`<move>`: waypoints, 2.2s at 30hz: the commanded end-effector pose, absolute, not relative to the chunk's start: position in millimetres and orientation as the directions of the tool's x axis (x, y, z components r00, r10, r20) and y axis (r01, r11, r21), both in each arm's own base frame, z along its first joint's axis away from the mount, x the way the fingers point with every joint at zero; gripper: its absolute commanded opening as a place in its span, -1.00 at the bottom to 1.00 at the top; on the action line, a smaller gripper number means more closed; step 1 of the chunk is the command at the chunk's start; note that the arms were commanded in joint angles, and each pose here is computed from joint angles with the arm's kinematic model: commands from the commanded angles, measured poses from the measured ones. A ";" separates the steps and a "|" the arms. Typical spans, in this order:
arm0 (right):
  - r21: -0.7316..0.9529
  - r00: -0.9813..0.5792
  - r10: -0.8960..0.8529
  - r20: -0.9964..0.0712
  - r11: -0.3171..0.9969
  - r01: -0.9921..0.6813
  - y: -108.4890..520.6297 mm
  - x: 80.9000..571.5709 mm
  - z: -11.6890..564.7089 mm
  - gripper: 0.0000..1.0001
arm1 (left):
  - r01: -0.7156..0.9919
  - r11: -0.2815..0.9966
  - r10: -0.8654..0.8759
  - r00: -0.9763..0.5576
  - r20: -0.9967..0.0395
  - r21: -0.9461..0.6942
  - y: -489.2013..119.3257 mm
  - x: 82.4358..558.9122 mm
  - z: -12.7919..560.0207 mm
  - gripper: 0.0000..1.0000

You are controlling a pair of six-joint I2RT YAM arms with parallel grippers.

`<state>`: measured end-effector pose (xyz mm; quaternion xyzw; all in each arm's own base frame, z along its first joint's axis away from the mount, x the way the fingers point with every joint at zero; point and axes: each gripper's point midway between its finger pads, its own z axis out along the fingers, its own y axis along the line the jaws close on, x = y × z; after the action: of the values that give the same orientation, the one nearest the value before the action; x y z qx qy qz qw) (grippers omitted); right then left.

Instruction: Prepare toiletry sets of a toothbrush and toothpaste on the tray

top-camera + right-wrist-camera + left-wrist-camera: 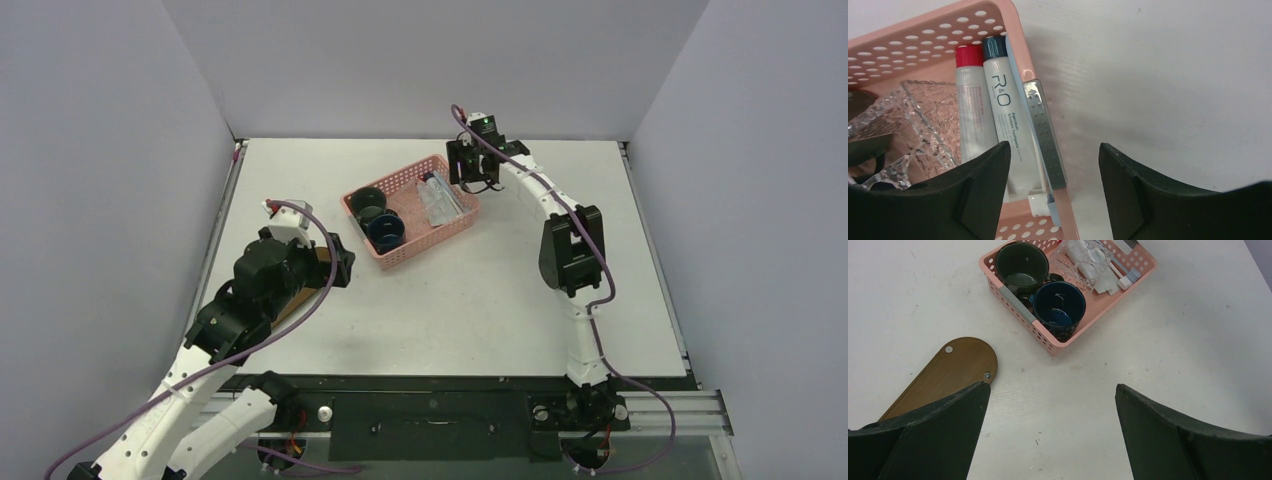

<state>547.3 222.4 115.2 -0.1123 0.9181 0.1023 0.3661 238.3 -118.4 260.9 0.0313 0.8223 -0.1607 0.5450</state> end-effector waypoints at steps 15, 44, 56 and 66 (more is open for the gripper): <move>0.114 -0.724 -0.151 -0.673 0.946 -0.304 224.2 554.6 93.8 -0.19 | 0.222 0.948 -0.133 -0.375 -0.917 -0.228 -117.2 243.2 268.2 0.93; 0.110 -0.737 0.016 -0.675 0.991 -0.080 178.4 516.9 86.7 -1.00 | 0.230 0.945 -0.133 -0.382 -0.915 -0.234 -119.2 243.2 267.4 0.93; 0.129 -0.697 0.135 -0.704 0.990 0.061 144.2 501.9 94.5 -1.00 | 0.227 0.946 -0.133 -0.384 -0.914 -0.233 -118.7 243.0 266.3 0.93; 0.143 -0.692 0.142 -0.708 0.988 0.056 135.3 514.9 103.0 -1.00 | 0.219 0.949 -0.126 -0.394 -0.910 -0.226 -118.5 244.8 262.9 0.93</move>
<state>494.9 157.5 72.1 0.0225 0.9342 0.0715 0.3489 240.2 -118.9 257.5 0.0315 0.8261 -0.1574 0.5402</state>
